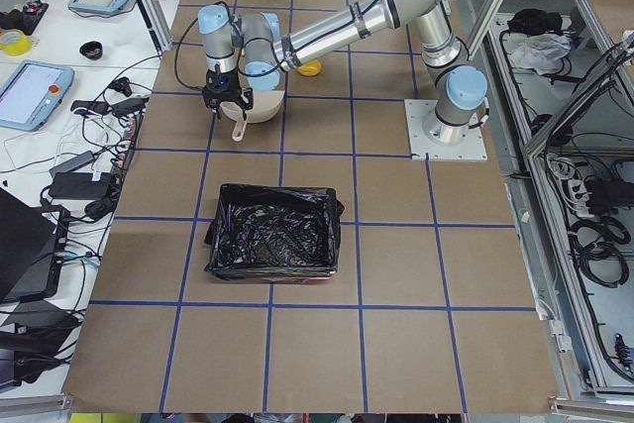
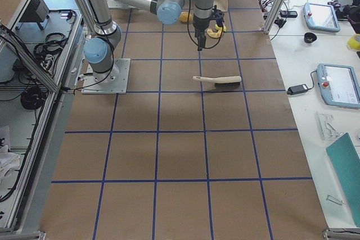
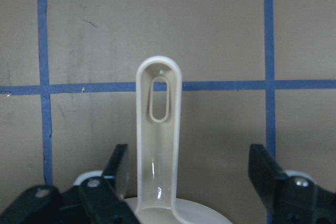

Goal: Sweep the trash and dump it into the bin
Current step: 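Grasp the white brush handle with the right gripper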

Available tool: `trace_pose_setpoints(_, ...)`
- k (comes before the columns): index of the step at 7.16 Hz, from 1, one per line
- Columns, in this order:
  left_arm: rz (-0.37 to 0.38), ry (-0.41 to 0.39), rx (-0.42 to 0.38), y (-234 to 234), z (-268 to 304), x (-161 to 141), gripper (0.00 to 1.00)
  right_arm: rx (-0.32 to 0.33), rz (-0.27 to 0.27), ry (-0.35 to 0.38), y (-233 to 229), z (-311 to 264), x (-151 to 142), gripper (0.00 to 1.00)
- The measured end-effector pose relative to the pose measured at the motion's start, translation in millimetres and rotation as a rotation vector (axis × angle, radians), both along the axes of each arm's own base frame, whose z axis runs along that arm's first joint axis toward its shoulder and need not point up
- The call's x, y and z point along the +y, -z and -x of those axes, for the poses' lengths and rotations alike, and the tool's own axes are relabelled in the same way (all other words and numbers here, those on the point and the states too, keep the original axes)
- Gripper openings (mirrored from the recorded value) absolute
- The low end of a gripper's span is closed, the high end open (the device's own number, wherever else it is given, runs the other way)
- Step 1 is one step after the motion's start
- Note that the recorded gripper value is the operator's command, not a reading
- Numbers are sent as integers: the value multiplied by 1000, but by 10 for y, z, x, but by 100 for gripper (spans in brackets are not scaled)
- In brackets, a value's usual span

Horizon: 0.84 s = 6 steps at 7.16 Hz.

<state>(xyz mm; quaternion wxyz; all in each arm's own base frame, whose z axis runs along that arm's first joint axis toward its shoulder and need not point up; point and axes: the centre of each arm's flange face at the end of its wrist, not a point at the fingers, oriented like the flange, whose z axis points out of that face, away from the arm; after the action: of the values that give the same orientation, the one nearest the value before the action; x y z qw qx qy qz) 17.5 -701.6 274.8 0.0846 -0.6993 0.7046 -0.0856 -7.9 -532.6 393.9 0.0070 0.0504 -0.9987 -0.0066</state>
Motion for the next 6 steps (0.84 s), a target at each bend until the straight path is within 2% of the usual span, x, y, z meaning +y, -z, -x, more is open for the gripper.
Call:
trace_pose_setpoints(3,-7,-32,10,111,12,-47,88,55,-4,7,631,222,-431,100)
trace_pose_setpoints(5,-55,-39,15,315,44,47,87,104,-41,-10,862,319,-551,99)
trace_pose_setpoints(6,-85,-38,14,400,61,133,83,115,-59,-35,1009,359,-595,99)
